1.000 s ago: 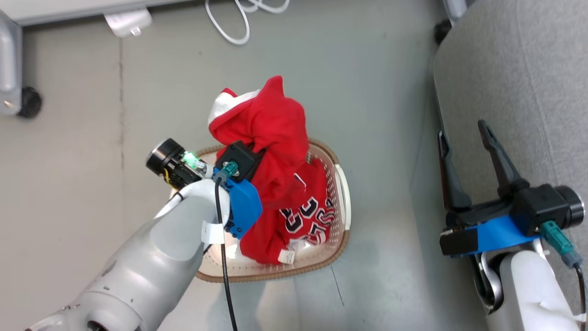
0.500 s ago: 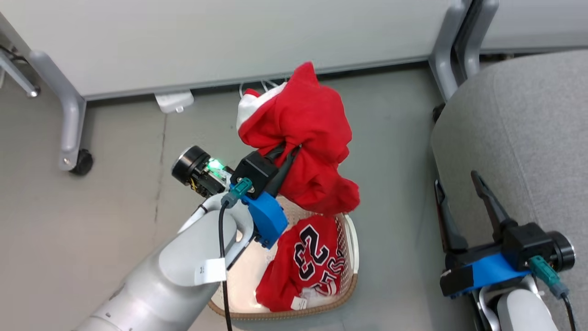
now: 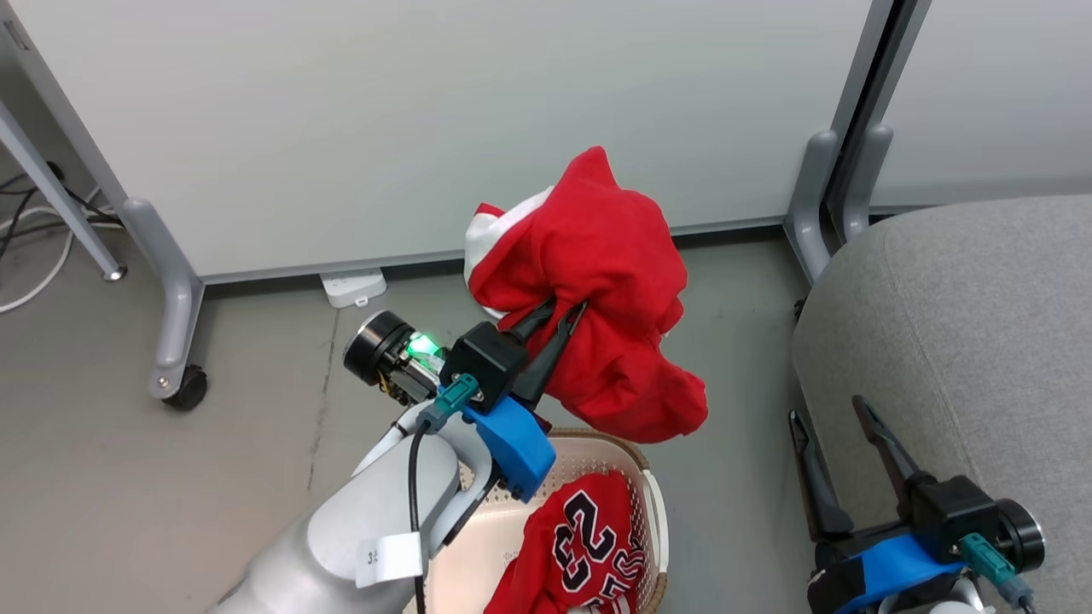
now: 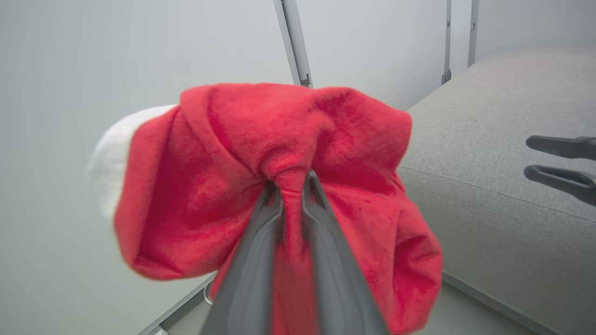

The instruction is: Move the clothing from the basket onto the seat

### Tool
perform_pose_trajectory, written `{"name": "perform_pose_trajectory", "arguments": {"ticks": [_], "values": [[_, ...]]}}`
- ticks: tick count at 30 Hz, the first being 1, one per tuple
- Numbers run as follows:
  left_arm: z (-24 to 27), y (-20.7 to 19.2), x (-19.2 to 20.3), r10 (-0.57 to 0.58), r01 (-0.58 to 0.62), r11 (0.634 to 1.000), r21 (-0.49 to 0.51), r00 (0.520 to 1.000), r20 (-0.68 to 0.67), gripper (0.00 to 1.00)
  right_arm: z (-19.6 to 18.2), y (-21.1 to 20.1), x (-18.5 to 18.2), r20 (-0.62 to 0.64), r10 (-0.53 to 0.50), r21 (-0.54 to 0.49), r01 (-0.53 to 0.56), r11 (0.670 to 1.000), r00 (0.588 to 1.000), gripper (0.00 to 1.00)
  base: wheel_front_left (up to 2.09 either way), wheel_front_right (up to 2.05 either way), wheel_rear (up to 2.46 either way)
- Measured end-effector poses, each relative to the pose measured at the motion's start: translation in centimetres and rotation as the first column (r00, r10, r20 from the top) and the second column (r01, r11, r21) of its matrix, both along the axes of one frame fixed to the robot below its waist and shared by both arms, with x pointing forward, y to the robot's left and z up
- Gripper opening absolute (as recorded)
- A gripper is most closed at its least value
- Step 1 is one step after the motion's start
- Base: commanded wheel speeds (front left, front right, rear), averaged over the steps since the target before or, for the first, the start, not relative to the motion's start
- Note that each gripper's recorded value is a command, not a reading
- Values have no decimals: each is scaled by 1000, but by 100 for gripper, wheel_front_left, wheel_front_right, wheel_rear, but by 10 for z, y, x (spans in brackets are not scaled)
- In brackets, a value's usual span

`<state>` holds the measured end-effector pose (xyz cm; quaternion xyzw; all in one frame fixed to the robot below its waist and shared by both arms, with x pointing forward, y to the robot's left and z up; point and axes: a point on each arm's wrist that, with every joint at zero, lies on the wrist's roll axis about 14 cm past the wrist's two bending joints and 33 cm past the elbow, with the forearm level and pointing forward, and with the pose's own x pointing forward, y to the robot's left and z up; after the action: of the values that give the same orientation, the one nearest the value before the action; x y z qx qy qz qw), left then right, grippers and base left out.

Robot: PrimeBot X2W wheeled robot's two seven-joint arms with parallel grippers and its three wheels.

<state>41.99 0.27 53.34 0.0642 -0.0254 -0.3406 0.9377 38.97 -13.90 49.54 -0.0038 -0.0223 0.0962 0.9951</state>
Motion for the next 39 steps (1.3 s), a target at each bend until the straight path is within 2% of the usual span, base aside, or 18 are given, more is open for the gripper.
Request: {"name": "perform_pose_trajectory", "arguments": {"ticks": [10, 17, 29, 39], "values": [[9, 1, -11, 1, 0, 1000, -8, 1000, 25, 0, 5, 10, -8, 15, 31, 1, -31, 1000, 999, 100, 0, 0, 0], [6, 3, -9, 6, -6, 1000, -9, 1000, 19, 0, 14, 39, -3, 42, 130, -13, -129, 992, 991, 100, 0, 0, 0], [2, 1, -8, 1, -1, 1000, -12, 1000, 8, 0, 29, 102, 10, 78, 348, -58, -344, 937, 934, 100, 0, 0, 0], [1, -2, -6, -9, 9, 1000, -11, 1000, 11, 0, 16, 124, 31, 21, 420, -80, -418, 905, 907, 100, 0, 0, 0]]}}
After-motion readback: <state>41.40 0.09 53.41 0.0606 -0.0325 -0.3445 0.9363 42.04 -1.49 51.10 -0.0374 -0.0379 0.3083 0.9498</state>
